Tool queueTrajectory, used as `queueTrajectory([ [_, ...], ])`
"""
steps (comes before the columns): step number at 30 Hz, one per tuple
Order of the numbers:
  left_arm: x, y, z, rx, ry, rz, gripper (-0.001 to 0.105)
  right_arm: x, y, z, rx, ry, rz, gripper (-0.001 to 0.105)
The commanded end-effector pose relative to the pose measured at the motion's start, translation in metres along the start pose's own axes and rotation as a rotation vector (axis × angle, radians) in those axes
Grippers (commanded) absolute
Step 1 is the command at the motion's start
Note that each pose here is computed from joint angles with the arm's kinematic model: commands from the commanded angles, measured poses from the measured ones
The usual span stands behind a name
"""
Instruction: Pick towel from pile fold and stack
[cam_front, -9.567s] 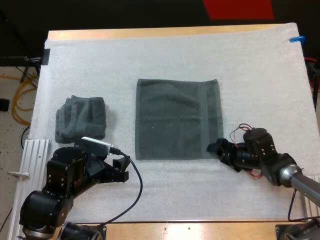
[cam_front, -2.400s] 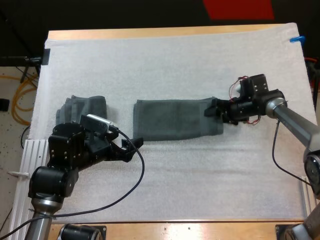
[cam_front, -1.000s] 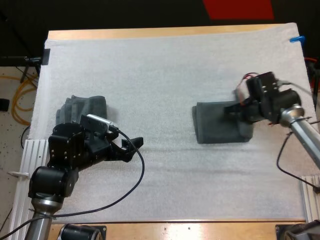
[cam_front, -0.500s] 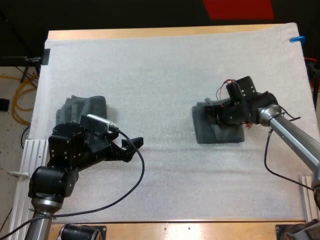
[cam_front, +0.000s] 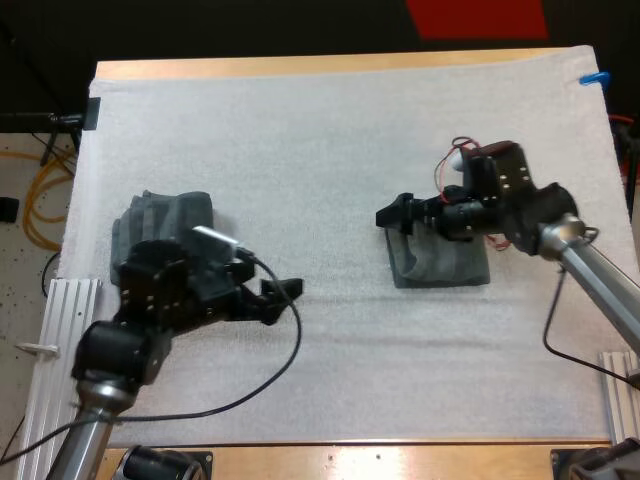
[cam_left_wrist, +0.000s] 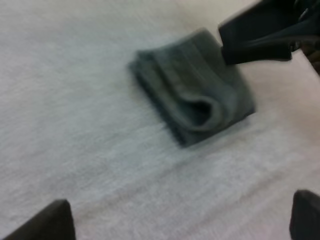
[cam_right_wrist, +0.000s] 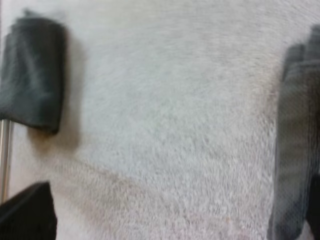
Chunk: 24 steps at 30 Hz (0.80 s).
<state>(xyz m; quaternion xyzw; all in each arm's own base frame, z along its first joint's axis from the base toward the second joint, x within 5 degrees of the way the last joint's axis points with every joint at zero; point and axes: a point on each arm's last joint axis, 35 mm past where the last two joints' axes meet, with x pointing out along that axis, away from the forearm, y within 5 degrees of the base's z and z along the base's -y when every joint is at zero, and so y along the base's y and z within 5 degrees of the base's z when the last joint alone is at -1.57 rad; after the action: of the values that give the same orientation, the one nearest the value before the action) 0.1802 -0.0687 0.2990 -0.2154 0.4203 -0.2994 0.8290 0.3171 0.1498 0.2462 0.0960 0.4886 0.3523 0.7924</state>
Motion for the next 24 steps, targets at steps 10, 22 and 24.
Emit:
queueTrajectory([
  [10,0.077,-0.006,0.017,-0.168,0.049,-0.113,0.083,-0.097,0.049,-0.016,-0.192,-0.102,-0.094,0.1],
  [22,0.161,0.02,0.048,-0.272,0.135,-0.074,0.083,-0.179,0.082,-0.065,-0.222,-0.157,-0.248,0.1],
  [24,0.17,0.022,0.05,-0.288,0.162,-0.059,0.083,-0.188,0.086,-0.073,-0.221,-0.159,-0.262,0.1],
])
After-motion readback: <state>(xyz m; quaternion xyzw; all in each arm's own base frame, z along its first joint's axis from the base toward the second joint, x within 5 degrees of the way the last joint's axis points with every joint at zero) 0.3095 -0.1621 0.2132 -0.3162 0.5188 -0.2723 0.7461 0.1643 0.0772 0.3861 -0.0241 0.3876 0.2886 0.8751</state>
